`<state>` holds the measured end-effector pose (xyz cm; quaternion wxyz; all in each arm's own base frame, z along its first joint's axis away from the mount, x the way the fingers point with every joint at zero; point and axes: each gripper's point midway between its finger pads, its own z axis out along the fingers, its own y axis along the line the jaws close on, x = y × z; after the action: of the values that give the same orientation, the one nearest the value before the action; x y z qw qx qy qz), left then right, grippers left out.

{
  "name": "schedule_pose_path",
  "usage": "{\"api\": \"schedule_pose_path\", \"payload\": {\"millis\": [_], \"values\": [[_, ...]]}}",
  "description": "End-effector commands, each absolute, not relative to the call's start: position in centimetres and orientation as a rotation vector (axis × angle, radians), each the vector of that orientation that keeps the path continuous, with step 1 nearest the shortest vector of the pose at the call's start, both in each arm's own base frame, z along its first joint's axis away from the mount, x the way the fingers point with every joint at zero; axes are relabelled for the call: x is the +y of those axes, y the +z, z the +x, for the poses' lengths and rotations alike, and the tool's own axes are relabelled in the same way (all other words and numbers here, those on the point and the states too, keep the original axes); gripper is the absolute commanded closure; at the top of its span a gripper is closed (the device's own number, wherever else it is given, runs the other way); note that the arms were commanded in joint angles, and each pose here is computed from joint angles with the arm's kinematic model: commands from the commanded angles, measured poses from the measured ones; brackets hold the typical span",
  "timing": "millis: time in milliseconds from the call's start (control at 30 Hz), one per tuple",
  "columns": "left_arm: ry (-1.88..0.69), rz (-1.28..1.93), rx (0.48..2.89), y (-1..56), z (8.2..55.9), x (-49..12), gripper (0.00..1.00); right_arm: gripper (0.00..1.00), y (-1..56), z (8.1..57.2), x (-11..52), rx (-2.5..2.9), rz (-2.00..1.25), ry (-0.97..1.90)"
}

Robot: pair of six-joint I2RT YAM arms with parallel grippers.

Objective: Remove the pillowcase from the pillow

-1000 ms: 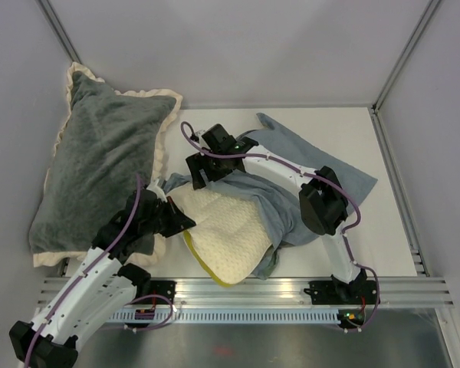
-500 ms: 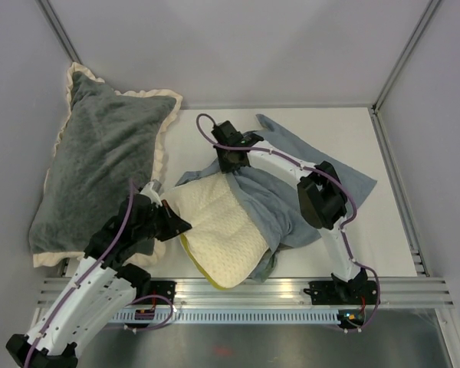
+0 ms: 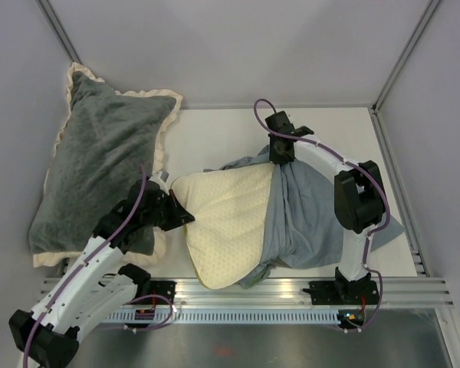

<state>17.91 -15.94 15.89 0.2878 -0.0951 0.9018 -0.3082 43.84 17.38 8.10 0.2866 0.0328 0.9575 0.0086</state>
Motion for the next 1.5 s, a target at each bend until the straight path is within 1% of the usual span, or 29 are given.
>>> {"api": "schedule_pose_path", "payload": {"millis": [0,33,67,133,200,267,367,467,500,567,733,833,900,933,967,1000,1033,1067,1100,1133,1167,1200,1267,1400,1467], "values": [[-0.803,-0.151,2.373,18.0,19.8,-16.6,0.98,1.00,10.0,44.0,13.1,2.452,0.178,-0.149],[-0.798,-0.141,2.362,18.7,20.4,-16.8,0.98,1.00,10.3,43.8,13.1,2.440,0.180,-0.137],[-0.768,-0.130,2.397,18.0,21.1,-17.0,0.98,1.00,11.1,43.5,13.0,2.423,0.185,-0.123],[-0.739,-0.124,2.389,18.4,22.3,-17.2,0.98,1.00,10.9,42.8,12.6,2.421,0.188,-0.123],[-0.699,-0.124,2.417,17.6,23.1,-17.2,0.98,1.00,11.3,42.1,12.6,2.422,0.183,-0.102],[-0.690,-0.130,2.423,17.3,23.4,-17.3,0.98,1.00,12.1,41.6,13.2,2.407,0.176,-0.038],[-0.716,-0.175,2.406,16.7,23.6,-17.4,0.98,1.00,12.2,40.5,14.9,2.415,0.146,0.114],[-0.824,-0.212,2.374,16.3,23.0,-18.4,0.98,1.00,12.4,39.6,17.2,2.399,0.063,0.238],[-0.869,-0.216,2.385,15.4,22.1,-18.6,0.98,1.00,12.5,39.5,17.5,2.397,0.047,0.236],[-0.949,-0.237,2.351,15.5,22.0,-19.4,0.98,1.00,12.8,39.4,18.1,2.393,0.026,0.224],[-0.915,-0.221,2.398,14.5,21.2,-18.8,0.98,1.00,11.8,38.7,17.2,2.407,0.054,0.170],[-0.915,-0.208,2.403,14.4,20.8,-18.8,0.98,0.96,10.7,38.0,16.5,2.414,0.065,0.131],[-0.932,-0.176,2.428,14.1,20.2,-19.0,0.98,0.75,10.2,37.3,16.4,2.419,0.041,0.097],[-0.946,-0.155,2.436,14.0,20.0,-19.1,0.98,0.61,10.2,37.1,16.1,2.418,0.029,0.072],[-0.975,-0.130,2.450,13.9,19.6,-19.5,0.98,0.36,10.3,37.1,15.5,2.406,0.036,0.021],[-0.979,-0.114,2.463,13.5,19.3,-19.5,0.96,0.24,10.4,36.7,15.4,2.409,0.028,0.000],[-0.987,-0.099,2.471,13.3,19.1,-19.6,0.86,0.15,10.6,36.6,15.1,2.404,0.022,-0.023],[-0.991,-0.089,2.477,13.2,18.9,-19.6,0.79,0.02,10.8,36.5,14.9,2.400,0.024,-0.045],[-0.970,-0.081,2.490,13.0,18.6,-19.3,0.69,0.02,10.7,36.2,14.6,2.410,0.018,-0.065],[-0.958,-0.079,2.494,13.0,18.3,-19.0,0.47,0.02,10.8,36.1,14.4,2.412,0.020,-0.079],[-0.920,-0.088,2.489,12.9,18.5,-18.5,0.37,0.02,10.9,35.8,14.0,2.416,0.033,-0.096],[-0.886,-0.105,2.491,13.1,18.1,-17.8,0.09,0.02,11.7,35.7,13.8,2.396,0.048,-0.096],[-0.818,-0.131,2.463,13.7,18.4,-16.8,0.00,0.02,11.7,35.3,13.6,2.378,0.079,-0.077],[-0.750,-0.131,2.415,16.2,17.8,-15.2,0.00,0.02,12.9,34.6,12.7,2.324,0.164,-0.058],[-0.773,-0.153,2.402,17.4,17.4,-15.2,0.00,0.02,13.2,34.4,12.4,2.330,0.156,-0.077]]}}
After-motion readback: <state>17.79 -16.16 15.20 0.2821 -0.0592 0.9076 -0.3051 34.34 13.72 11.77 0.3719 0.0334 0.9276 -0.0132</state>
